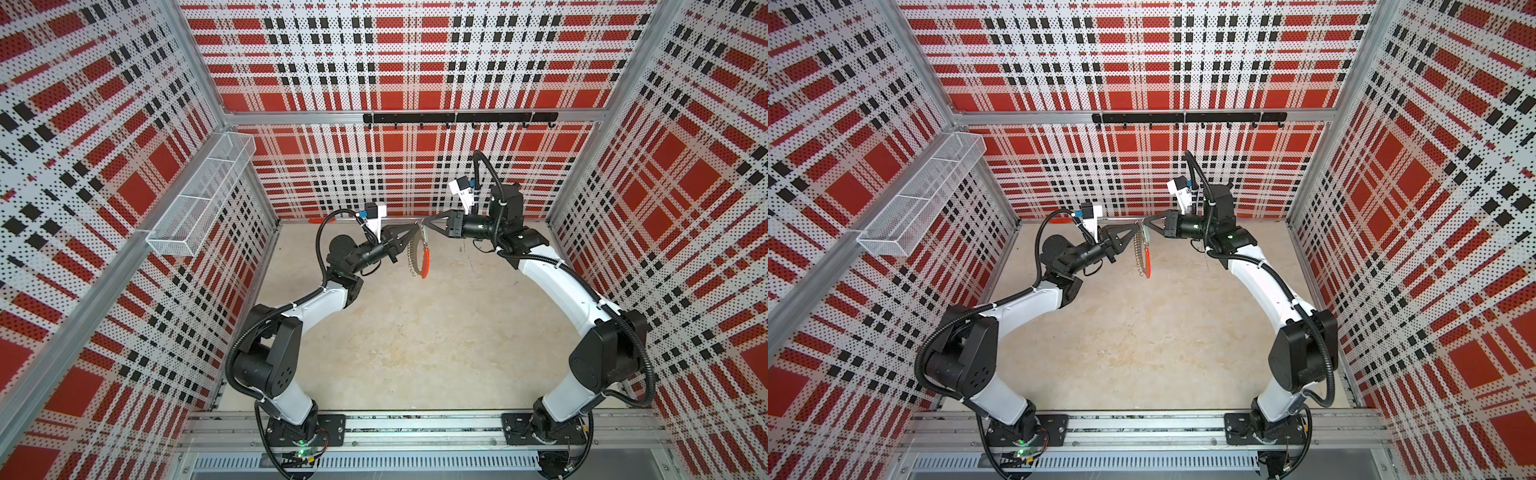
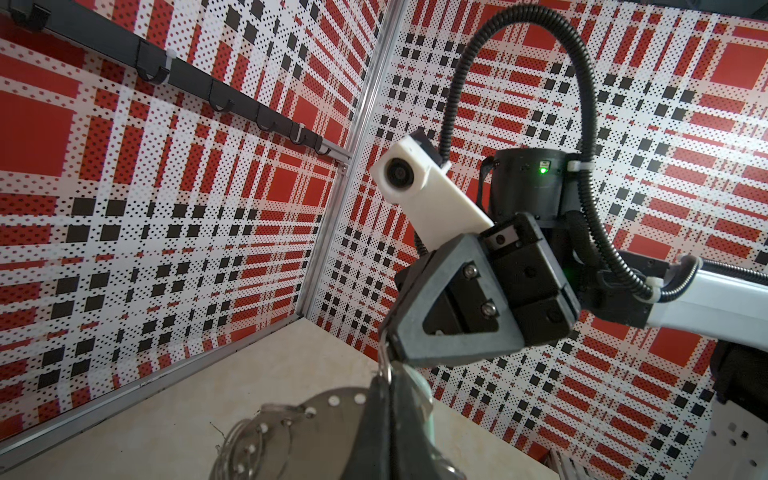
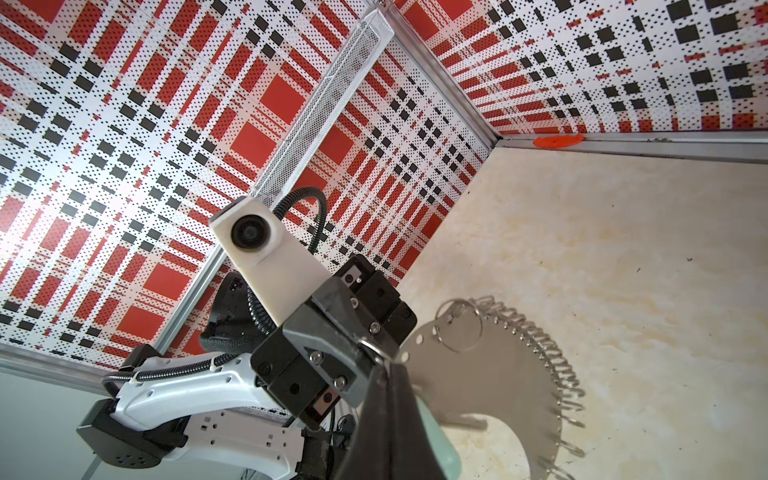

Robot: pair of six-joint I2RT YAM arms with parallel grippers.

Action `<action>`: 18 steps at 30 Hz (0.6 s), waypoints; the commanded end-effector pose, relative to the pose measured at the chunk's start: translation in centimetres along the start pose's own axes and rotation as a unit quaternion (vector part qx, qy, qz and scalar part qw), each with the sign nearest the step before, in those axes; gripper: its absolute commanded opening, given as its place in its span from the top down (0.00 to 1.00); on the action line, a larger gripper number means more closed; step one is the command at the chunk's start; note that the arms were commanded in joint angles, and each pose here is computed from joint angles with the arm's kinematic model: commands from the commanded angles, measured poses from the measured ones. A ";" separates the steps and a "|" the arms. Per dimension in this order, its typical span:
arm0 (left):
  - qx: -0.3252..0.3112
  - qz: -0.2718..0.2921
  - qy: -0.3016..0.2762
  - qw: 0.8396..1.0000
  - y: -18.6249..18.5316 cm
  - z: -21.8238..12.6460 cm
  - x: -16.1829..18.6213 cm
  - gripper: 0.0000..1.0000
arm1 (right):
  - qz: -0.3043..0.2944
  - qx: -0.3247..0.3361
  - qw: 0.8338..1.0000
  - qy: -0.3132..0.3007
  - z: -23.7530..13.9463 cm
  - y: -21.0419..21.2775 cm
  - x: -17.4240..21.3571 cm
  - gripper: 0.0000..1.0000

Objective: Put the keys on the keyring

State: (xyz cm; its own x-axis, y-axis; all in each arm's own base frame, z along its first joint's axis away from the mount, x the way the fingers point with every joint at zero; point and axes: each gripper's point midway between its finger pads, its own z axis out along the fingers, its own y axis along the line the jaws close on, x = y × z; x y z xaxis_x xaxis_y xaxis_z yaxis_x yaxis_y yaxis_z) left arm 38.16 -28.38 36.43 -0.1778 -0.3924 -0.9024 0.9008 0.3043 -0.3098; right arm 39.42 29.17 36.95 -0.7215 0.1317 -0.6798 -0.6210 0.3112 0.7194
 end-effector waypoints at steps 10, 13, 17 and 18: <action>0.050 0.073 -0.058 0.994 -4.2 0.0 -4.4 1.00 | 0.064 -0.037 0.997 0.009 0.4 -1.2 1.7 1.00; 0.049 0.075 -0.061 0.994 -4.2 0.0 -4.6 1.00 | 0.078 -0.057 0.995 0.010 0.4 -1.0 2.0 1.00; 0.047 0.077 -0.064 0.994 -4.3 -0.1 -4.8 1.00 | 0.095 -0.092 0.991 0.012 0.3 -0.3 2.4 1.00; 0.047 0.077 -0.065 0.994 -4.3 -0.1 -4.8 1.00 | 0.099 -0.100 0.990 0.012 0.3 -0.1 2.5 1.00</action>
State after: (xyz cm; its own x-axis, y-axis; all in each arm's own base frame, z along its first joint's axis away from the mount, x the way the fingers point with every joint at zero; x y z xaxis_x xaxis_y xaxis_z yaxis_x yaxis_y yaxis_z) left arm 38.22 -28.41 36.27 -0.1682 -0.3845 -0.9077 0.9014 0.3127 -0.2995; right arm 38.29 29.61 35.57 -0.8014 0.1583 -0.5768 -0.5586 0.1465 0.8164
